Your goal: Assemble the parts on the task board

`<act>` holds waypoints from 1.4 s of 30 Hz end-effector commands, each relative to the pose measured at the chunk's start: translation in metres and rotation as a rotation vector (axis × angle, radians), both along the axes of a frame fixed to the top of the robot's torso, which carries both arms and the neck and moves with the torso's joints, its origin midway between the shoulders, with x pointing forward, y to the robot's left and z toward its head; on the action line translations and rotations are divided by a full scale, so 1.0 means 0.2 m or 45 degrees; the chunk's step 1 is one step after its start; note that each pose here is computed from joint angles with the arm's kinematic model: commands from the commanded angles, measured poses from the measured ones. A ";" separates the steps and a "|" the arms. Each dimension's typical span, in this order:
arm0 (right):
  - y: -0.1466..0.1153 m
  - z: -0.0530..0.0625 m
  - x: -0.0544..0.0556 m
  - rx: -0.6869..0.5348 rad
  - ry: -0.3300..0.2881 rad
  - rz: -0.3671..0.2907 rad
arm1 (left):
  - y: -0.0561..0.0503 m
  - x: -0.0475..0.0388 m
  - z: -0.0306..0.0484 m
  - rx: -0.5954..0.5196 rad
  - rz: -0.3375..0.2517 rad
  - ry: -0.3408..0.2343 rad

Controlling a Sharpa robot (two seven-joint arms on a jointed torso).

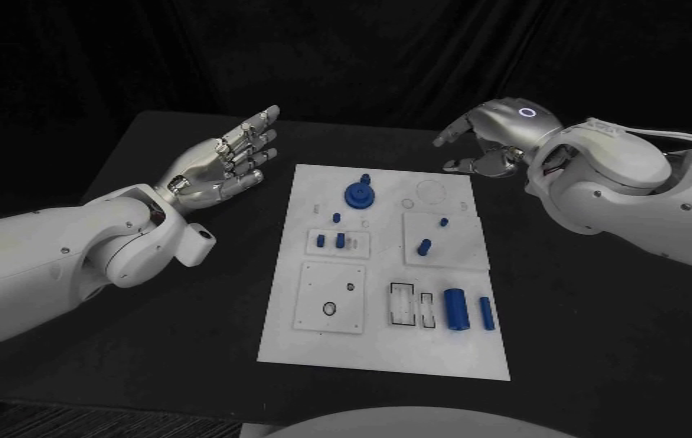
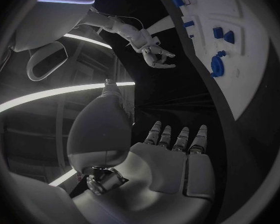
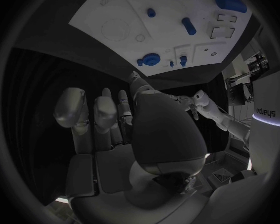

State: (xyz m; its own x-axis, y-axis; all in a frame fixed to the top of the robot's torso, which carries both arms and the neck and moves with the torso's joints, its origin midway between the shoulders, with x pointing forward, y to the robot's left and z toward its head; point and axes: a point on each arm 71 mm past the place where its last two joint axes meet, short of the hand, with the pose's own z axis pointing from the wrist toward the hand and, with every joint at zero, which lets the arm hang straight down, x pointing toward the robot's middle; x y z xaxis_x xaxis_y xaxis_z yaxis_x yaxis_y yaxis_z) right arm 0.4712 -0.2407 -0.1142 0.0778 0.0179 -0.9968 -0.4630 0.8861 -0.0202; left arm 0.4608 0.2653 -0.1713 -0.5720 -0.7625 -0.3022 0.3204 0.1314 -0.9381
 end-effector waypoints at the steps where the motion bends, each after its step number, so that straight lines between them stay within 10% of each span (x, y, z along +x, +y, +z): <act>1: 0.00 -0.05 0.00 -0.101 0.073 0.003 | -0.02 -0.010 0.015 -0.208 -0.038 0.091; 42: -0.03 -0.33 -0.08 -0.123 0.287 0.019 | -0.05 -0.030 0.003 -0.283 -0.025 0.145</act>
